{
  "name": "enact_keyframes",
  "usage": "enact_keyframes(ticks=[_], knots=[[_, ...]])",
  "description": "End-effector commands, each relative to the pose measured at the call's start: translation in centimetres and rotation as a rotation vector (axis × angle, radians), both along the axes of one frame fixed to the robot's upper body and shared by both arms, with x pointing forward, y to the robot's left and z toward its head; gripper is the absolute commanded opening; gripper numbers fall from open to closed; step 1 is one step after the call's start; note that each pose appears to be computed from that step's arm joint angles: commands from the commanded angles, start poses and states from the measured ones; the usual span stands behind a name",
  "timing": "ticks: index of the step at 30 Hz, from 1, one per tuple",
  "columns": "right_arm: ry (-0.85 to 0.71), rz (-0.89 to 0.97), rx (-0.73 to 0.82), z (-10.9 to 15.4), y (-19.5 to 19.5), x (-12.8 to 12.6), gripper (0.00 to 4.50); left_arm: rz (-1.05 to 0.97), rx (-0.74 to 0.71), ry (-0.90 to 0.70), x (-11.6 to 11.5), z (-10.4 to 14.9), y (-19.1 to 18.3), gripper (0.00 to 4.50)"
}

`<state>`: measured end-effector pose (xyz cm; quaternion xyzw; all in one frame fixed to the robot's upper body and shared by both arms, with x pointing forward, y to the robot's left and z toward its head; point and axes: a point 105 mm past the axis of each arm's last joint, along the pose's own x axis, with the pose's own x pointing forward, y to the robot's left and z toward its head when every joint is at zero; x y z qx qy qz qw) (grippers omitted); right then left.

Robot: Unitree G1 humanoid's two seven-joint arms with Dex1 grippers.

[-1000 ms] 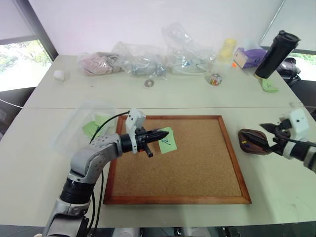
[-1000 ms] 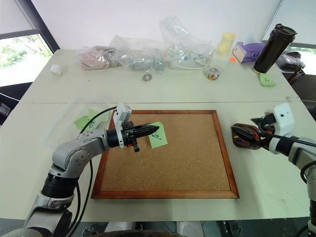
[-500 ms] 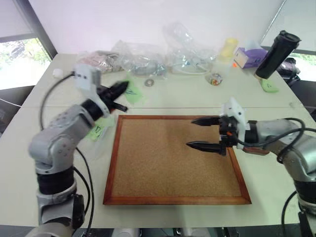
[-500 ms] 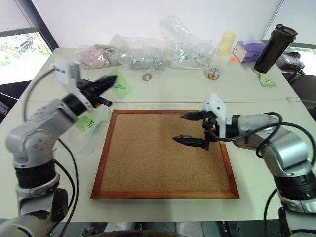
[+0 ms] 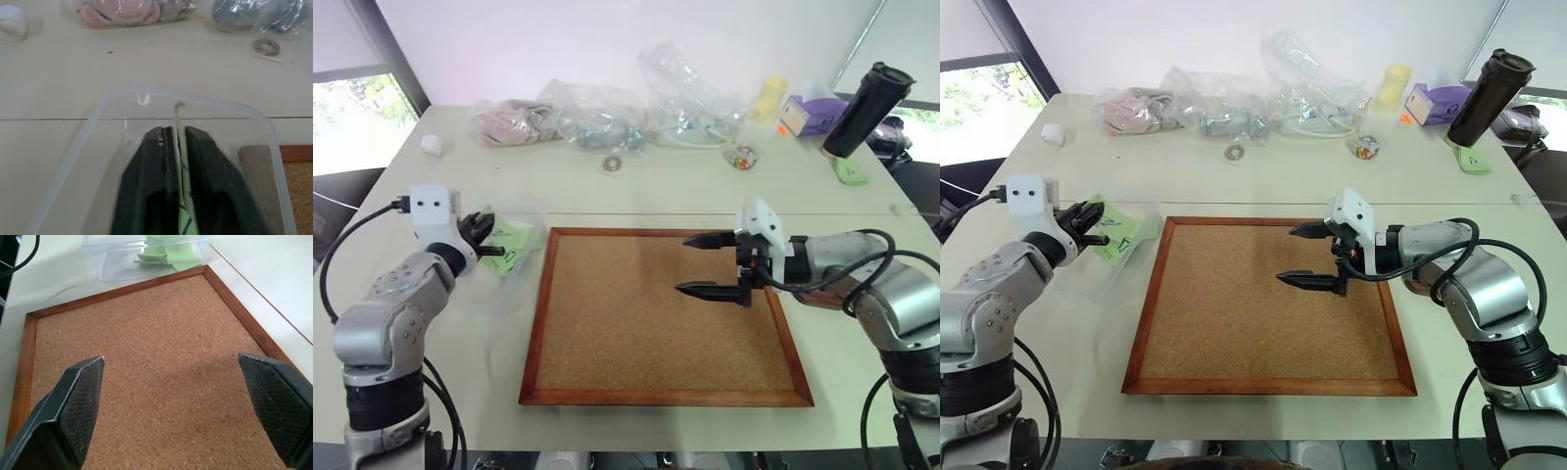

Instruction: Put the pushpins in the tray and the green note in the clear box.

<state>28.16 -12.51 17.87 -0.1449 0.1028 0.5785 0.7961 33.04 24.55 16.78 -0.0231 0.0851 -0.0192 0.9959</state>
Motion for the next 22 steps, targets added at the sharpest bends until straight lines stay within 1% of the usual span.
enact_keyframes(ticks=[1,3,5,6,10,12,13,16,17,20,22], knots=[[-0.036,-0.008,0.006,0.6,-0.2,0.0,4.5,-0.003,0.0,-0.056,-0.2,1.2,0.2,2.39],[-0.035,-0.016,0.004,0.5,-0.4,0.1,4.5,-0.016,0.001,-0.072,-0.2,1.6,0.1,3.28],[-0.033,-0.026,0.002,0.4,-0.7,0.1,4.5,-0.048,-0.009,-0.09,-0.2,2.1,-0.5,4.31],[-0.032,-0.031,0.0,0.3,-0.8,0.1,4.5,-0.074,-0.017,-0.101,-0.2,2.5,-0.9,4.42],[-0.031,-0.052,-0.007,0.2,-1.5,0.0,4.5,-0.181,-0.021,-0.119,-0.8,3.4,-2.7,4.42],[-0.024,-0.067,-0.014,0.2,-2.0,-0.1,4.5,-0.307,-0.014,-0.113,-1.6,4.1,-4.2,4.42],[-0.021,-0.075,-0.023,0.2,-2.4,-0.2,4.5,-0.399,-0.005,-0.106,-2.3,4.5,-5.3,4.42],[-0.017,-0.087,-0.038,0.0,-3.0,-0.5,4.5,-0.565,0.006,-0.069,-3.8,5.0,-7.0,4.42],[-0.017,-0.096,-0.046,0.1,-3.4,-0.7,4.5,-0.666,0.023,-0.044,-5.0,5.0,-7.8,4.42],[-0.02,-0.124,-0.063,0.3,-4.4,-1.1,4.5,-0.878,0.033,0.048,-7.8,4.4,-9.2,4.42],[-0.022,-0.136,-0.068,0.4,-4.7,-1.3,4.5,-0.917,0.047,0.086,-8.5,3.7,-9.4,4.42]])
